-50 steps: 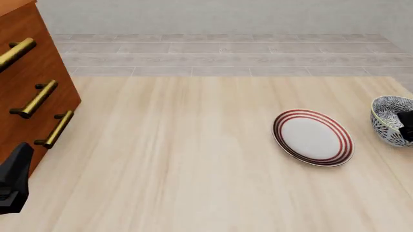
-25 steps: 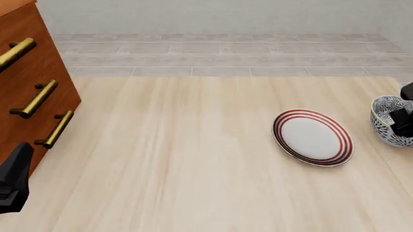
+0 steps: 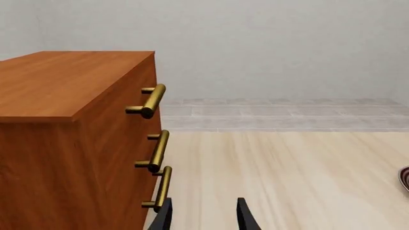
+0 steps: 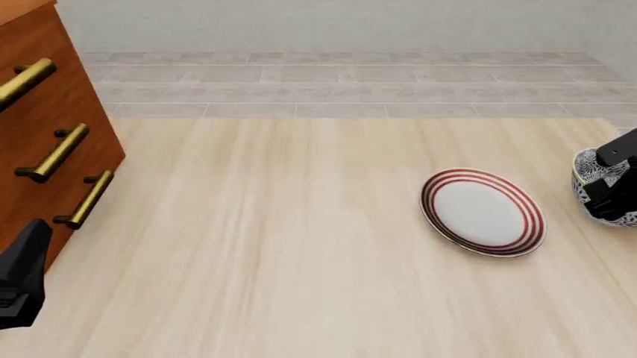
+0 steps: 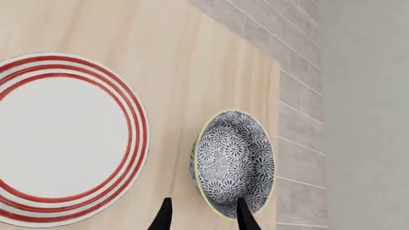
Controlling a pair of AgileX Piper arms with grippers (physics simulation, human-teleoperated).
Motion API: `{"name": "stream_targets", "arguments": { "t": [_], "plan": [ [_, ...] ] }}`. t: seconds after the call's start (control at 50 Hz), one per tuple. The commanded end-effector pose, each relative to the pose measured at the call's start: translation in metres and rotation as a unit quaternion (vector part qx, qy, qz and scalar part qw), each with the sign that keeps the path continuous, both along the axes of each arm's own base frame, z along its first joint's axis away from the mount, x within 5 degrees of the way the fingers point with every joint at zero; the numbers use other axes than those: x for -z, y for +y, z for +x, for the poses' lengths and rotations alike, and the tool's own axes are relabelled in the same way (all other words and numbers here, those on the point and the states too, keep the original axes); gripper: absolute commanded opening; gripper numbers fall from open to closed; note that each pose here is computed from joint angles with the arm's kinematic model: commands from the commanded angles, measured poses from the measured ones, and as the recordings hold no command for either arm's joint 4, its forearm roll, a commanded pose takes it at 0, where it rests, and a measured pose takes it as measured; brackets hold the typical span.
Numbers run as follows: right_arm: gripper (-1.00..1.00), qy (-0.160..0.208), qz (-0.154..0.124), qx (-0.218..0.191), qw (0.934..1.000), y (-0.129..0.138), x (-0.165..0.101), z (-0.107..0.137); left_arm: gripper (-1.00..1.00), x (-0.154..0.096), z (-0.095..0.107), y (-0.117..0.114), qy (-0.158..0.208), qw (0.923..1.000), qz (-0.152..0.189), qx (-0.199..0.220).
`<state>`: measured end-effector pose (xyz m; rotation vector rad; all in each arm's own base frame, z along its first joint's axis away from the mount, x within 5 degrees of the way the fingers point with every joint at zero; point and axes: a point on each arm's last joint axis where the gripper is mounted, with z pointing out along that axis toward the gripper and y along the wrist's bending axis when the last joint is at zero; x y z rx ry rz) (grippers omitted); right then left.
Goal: Put the bowl on top of the cabinet.
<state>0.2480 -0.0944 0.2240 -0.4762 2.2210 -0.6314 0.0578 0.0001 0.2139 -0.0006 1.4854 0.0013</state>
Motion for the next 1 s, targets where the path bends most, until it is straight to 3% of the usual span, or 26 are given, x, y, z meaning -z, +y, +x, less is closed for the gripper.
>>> {"name": "stream_targets", "arguments": {
  "t": [0.02, 1.0],
  "plan": [
    [1.00, 0.008, 0.003, -0.001, 1.0000, -0.002, 0.011, 0.006, 1.00, 0.000, 0.000, 0.000, -0.001, 1.0000, 0.001, 0.000],
    [1.00, 0.034, 0.007, 0.015, 0.9993, -0.021, 0.047, 0.021, 1.00, -0.003, -0.001, 0.000, -0.002, 1.0000, 0.002, 0.000]
  ]
}}
